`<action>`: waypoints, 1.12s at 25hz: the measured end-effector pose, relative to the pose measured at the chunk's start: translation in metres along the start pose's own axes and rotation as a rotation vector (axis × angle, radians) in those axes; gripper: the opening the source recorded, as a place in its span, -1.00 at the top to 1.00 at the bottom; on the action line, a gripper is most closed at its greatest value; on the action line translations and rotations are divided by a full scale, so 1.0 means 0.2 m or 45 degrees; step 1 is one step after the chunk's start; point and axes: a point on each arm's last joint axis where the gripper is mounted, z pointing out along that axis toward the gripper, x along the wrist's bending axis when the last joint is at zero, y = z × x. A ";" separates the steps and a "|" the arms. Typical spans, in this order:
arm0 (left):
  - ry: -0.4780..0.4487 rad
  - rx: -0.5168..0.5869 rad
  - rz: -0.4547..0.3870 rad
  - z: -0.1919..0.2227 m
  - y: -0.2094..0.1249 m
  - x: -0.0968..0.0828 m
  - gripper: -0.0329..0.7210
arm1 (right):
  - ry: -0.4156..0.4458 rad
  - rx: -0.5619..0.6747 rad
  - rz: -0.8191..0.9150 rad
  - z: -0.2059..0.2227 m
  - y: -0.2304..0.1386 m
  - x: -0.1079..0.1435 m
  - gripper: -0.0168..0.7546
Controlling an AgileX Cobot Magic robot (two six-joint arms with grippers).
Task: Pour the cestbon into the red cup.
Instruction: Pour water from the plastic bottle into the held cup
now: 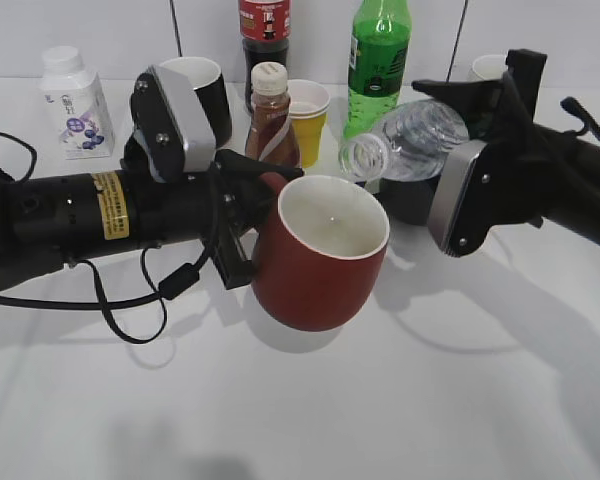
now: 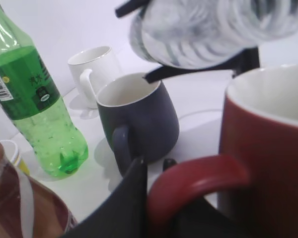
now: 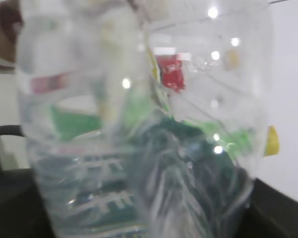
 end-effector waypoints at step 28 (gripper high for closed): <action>0.065 -0.009 -0.049 0.00 0.00 0.02 0.76 | -0.055 -0.070 -0.183 0.04 0.02 -0.06 -0.26</action>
